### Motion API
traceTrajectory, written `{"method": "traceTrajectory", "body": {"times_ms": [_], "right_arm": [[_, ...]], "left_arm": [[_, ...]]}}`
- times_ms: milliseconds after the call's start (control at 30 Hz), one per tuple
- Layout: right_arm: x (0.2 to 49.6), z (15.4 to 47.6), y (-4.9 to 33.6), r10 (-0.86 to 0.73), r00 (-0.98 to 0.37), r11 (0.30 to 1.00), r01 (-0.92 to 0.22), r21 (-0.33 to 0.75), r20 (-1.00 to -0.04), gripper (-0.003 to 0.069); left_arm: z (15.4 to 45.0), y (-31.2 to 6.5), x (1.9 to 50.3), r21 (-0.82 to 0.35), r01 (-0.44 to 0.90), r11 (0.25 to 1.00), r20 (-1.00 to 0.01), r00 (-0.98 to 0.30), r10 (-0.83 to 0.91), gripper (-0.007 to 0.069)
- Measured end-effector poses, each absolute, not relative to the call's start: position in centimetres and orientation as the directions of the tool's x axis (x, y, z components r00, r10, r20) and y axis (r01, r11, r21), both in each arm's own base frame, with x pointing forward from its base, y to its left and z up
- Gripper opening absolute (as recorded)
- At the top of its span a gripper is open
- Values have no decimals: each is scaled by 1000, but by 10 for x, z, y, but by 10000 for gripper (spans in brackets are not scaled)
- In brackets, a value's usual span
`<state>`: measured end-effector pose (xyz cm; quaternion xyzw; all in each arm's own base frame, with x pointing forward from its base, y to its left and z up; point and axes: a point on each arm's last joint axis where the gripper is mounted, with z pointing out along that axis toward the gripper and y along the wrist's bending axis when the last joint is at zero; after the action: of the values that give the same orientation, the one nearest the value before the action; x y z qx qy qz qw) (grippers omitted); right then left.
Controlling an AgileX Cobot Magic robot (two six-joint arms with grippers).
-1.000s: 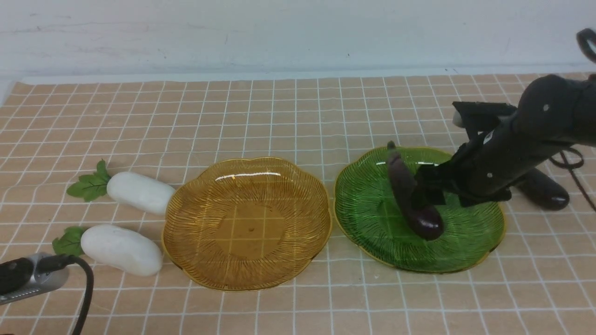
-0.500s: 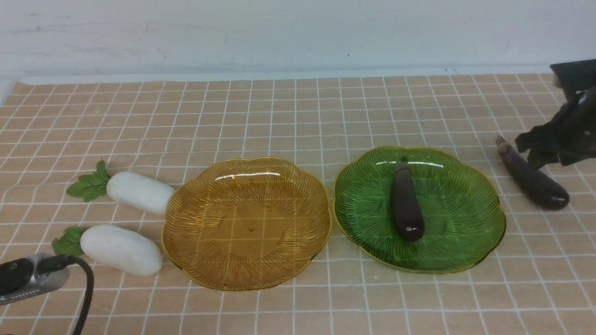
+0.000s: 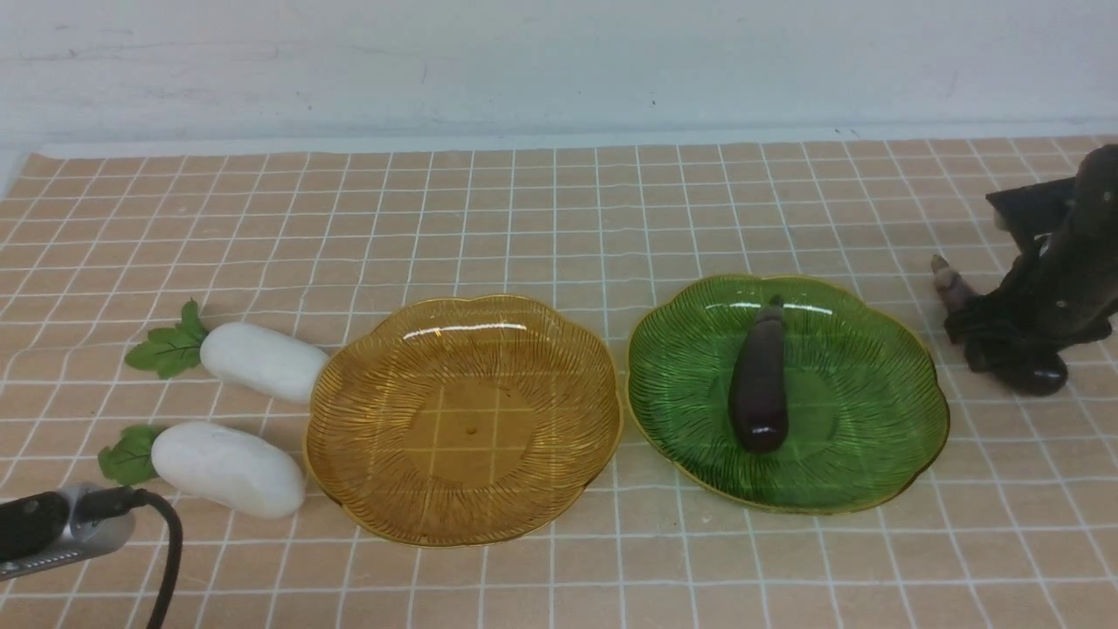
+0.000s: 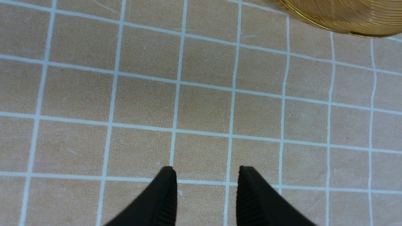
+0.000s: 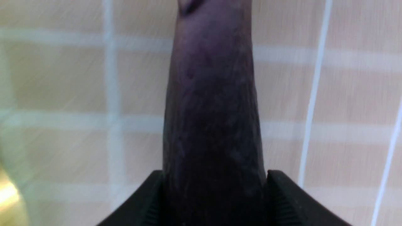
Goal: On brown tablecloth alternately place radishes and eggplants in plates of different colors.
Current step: 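Put the eggplants into the green plate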
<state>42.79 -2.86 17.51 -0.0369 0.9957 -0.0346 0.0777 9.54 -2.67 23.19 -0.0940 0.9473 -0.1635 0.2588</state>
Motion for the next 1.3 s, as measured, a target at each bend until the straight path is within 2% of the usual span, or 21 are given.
{"method": "traceTrajectory", "body": {"times_ms": [33,233,333,433,567,800,967,1033,1233,1300], "right_arm": [[427,183,-27,-62,-989,997,-55,-54,-135,366],[416,228,-4,42,-982,985,10,170,-186,366],[406,234,15,48,-983,964,0,266,-177,366],[399,231,39,17,-989,952,-30,305,-149,366],[392,218,65,-57,-992,951,-89,296,-113,366],[398,195,95,-106,-984,968,-135,210,-144,381],[397,195,94,-82,-991,978,-101,184,-108,616],[396,199,93,-96,-992,979,-108,172,-79,665],[396,214,91,-116,-987,980,-132,148,-109,687],[389,230,90,-125,-982,978,-146,149,-143,659]], "left_arm": [[232,-27,95,-358,-93,929,-460,-848,-263,253],[232,-27,95,-358,-93,929,-460,-848,-263,253],[232,-27,95,-362,-99,927,-458,-847,-269,253],[232,-27,96,-370,-115,922,-452,-844,-287,253],[233,-26,97,-382,-132,915,-454,-835,-310,253],[233,-26,98,-399,-157,904,-454,-822,-343,255],[236,-26,101,-403,-160,901,-468,-810,-353,310],[242,-26,108,-402,-170,900,-463,-810,-360,337],[262,-23,139,-338,-179,924,-477,-814,-332,423],[262,-20,158,-305,-224,926,-449,-824,-347,455]]}}
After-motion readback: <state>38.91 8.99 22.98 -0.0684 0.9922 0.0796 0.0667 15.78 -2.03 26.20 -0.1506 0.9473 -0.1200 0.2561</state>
